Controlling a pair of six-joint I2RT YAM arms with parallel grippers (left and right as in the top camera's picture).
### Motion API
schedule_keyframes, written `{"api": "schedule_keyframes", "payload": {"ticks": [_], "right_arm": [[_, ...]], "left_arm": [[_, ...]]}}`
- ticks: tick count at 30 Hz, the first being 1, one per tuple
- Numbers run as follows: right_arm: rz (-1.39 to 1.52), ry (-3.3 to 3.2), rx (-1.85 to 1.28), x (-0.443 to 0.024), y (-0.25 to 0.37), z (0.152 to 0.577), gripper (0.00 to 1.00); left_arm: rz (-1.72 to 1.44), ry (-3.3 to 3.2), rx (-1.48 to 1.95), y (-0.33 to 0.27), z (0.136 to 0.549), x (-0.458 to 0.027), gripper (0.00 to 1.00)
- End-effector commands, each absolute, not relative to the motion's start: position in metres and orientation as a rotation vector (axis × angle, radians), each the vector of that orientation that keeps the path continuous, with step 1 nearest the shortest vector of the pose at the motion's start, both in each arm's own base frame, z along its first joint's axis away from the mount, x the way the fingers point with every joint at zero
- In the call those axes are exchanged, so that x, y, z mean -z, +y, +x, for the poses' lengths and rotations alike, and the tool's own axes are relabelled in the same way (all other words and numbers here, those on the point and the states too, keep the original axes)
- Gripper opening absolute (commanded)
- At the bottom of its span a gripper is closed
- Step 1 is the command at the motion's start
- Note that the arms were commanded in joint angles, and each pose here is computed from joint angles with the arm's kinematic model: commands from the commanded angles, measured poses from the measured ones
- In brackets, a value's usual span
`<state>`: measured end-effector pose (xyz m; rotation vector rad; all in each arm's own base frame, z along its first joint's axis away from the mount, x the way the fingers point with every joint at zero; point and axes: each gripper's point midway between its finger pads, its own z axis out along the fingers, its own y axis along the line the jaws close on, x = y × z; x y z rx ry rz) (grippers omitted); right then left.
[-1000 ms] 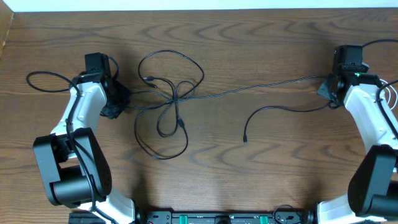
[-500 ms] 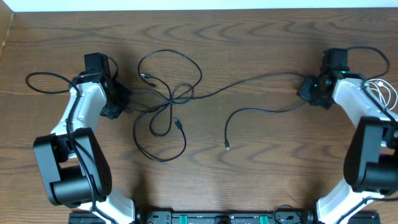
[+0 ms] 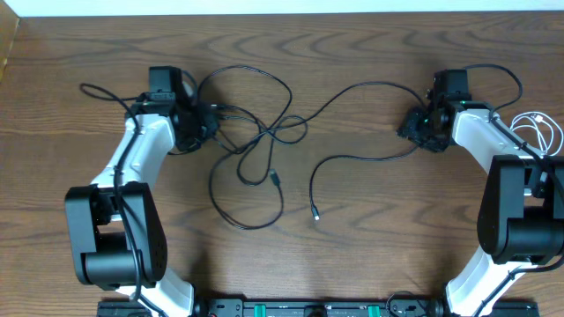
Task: Untangle cables
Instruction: 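Release the cable end at right and swing the right gripper back left, then lower the right gripper onto the black cable loops near center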
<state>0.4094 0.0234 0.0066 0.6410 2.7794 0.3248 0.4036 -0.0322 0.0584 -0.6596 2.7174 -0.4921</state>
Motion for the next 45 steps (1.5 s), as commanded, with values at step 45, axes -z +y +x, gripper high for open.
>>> {"api": "schedule_keyframes", "payload": {"ticks": [45], "right_arm": [[-0.216,2.441,-0.784,-0.138,0.188,0.412,0.94]], "left_arm": [[0.429,2.401,1.263,-0.15,0.378,-0.122,0.08]]}}
